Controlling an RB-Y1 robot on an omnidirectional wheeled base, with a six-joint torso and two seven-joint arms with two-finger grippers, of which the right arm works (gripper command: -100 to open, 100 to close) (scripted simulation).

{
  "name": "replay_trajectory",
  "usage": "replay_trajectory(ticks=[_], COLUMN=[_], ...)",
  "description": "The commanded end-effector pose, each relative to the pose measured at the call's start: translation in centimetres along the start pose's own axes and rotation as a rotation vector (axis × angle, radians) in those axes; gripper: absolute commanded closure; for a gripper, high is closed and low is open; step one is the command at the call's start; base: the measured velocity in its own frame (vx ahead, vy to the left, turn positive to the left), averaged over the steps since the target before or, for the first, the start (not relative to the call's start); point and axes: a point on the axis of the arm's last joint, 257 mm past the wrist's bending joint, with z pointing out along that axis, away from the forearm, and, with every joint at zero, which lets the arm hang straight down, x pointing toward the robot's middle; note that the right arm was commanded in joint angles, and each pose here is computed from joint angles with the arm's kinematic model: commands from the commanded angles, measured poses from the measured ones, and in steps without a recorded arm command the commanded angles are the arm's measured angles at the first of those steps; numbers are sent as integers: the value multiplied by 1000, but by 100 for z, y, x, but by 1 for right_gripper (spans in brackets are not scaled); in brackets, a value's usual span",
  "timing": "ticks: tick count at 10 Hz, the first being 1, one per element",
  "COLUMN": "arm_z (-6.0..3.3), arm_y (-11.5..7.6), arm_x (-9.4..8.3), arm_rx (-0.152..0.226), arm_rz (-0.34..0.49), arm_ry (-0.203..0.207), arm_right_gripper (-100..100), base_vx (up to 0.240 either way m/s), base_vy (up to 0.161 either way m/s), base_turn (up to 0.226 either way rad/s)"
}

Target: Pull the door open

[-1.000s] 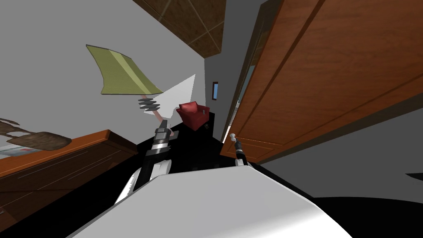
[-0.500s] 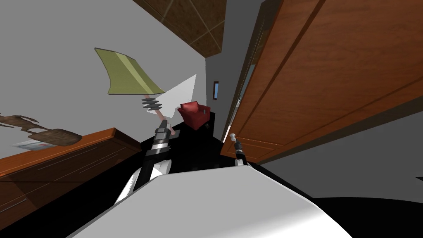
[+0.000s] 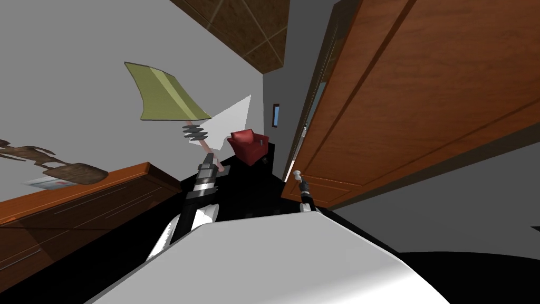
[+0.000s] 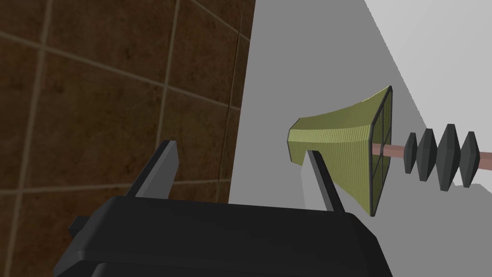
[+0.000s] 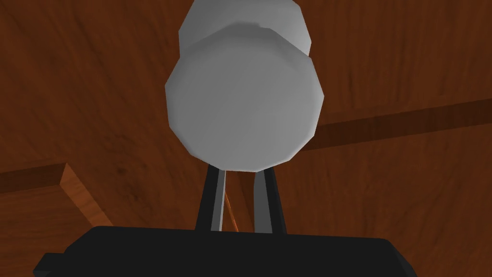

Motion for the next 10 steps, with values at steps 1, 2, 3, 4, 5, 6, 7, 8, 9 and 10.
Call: replay_trajectory(ticks=[1, 2, 3, 4, 5, 6, 7, 8, 9, 10], arm_z=[55, 55, 23, 27, 31, 36, 42, 48, 48, 54], arm_y=[-6, -6, -32, -33, -35, -37, -40, -43, -43, -46], arm_x=[209, 209, 29, 38, 51, 64, 80, 97, 97, 115], arm_rx=[-12, -11, 6, 5, 3, 0, -2, -5, -5, -8], arm_rz=[66, 73, 88, 108, 138, 169, 207, 245, 248, 295], arm_ry=[32, 32, -7, -9, -11, -14, -17, -21, -21, -24], arm_right_gripper=[100, 100, -100, -100, -100, -100, -100, -100, -100, -100], base_vx=[-34, -33, -43, -52, -53, -59, -87, -97, -49, -32], base_vy=[-9, -1, -18, -19, -17, -6, 24, 11, 13, 14], base_turn=[36, 2, 2, 15, 4, 31, 115, 80, 25, 28])
